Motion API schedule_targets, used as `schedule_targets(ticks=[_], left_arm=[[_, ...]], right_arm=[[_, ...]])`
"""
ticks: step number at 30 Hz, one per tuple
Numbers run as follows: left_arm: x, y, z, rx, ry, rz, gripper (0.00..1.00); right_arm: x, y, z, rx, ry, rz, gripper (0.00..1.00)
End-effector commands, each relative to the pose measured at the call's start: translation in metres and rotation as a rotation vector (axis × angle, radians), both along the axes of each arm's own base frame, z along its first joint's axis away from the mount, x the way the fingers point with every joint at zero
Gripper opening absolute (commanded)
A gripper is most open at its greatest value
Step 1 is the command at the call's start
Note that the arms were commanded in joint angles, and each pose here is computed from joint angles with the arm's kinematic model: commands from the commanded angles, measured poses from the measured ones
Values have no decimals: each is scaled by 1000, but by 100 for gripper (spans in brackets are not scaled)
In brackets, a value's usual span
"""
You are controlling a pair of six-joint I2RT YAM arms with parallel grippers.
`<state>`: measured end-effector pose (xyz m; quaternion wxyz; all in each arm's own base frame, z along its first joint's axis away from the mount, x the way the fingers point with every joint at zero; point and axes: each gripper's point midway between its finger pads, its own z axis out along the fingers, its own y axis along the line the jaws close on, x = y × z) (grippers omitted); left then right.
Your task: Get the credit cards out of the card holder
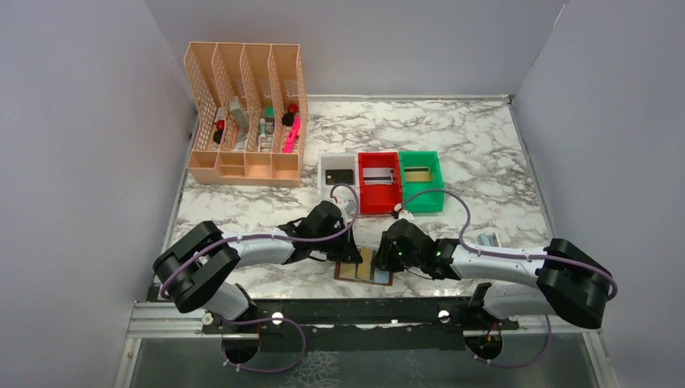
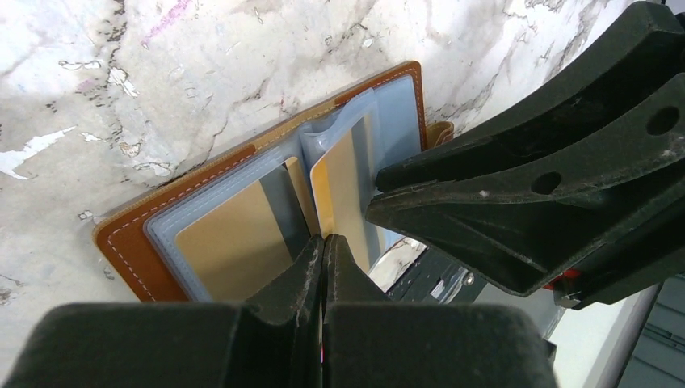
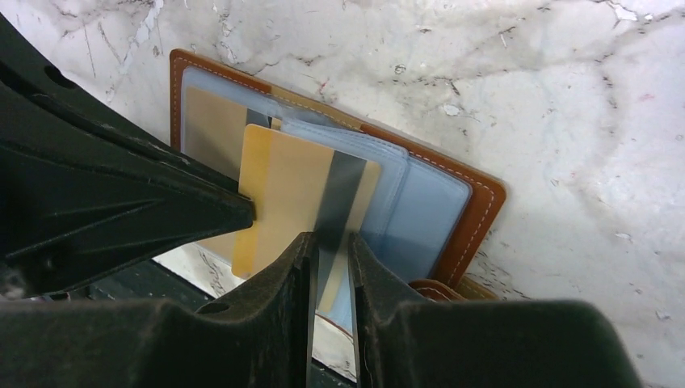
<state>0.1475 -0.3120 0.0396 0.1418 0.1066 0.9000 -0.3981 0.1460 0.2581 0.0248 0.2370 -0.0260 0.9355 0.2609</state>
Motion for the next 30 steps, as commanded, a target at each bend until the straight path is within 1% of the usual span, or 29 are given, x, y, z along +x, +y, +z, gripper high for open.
schedule_targets(ticks=[1,6,11,20,30], left_arm=[[4,-3,9,-6,-37,-10,0],[5,-1,10,-1,-46,-7,0],[7,3,10,26,-62,2,0],[12,10,15,53,-92,27,0],[18,20,27,76,-147,66,0]], right_arm=[[-1,0,-9,-8,22,-8,26],[1,-21,-18,-94,36,-92,26],[1,-31,-22,-139,39,-117,26],[2,-36,-25,-164,45,-137,26],[7,-32,-15,-150,14,-121,26]])
